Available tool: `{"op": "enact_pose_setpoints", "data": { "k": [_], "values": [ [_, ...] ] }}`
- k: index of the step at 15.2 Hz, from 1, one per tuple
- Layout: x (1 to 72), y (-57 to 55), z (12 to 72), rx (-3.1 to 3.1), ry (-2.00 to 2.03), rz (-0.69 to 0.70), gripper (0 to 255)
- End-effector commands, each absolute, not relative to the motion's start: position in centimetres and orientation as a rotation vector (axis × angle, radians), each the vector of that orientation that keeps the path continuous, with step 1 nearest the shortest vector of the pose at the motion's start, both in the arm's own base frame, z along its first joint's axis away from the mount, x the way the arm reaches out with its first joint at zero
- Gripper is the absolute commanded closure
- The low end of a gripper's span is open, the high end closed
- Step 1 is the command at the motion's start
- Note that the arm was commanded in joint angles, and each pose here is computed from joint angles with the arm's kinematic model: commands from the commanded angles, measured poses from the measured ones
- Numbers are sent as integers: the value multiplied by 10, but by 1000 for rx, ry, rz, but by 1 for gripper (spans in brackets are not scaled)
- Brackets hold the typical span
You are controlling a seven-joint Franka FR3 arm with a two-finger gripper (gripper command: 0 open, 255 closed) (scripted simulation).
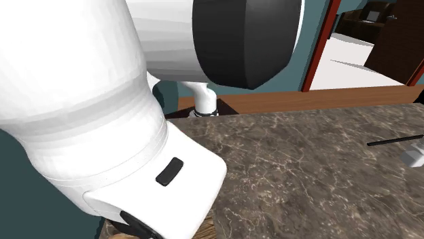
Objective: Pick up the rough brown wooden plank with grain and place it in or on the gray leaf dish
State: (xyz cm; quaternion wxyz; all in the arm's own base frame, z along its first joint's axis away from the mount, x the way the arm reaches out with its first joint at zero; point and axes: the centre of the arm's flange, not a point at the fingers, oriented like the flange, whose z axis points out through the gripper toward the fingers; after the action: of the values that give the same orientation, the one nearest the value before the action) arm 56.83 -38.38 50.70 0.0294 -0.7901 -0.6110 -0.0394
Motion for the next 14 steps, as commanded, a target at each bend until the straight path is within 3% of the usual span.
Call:
{"op": "enact_pose_setpoints", "data": {
  "k": [1, 14],
  "values": [
    [569, -384, 497, -2436, -1885, -122, 255],
    [569, -384, 444, -2436, -1885, -122, 255]
  ]
}}
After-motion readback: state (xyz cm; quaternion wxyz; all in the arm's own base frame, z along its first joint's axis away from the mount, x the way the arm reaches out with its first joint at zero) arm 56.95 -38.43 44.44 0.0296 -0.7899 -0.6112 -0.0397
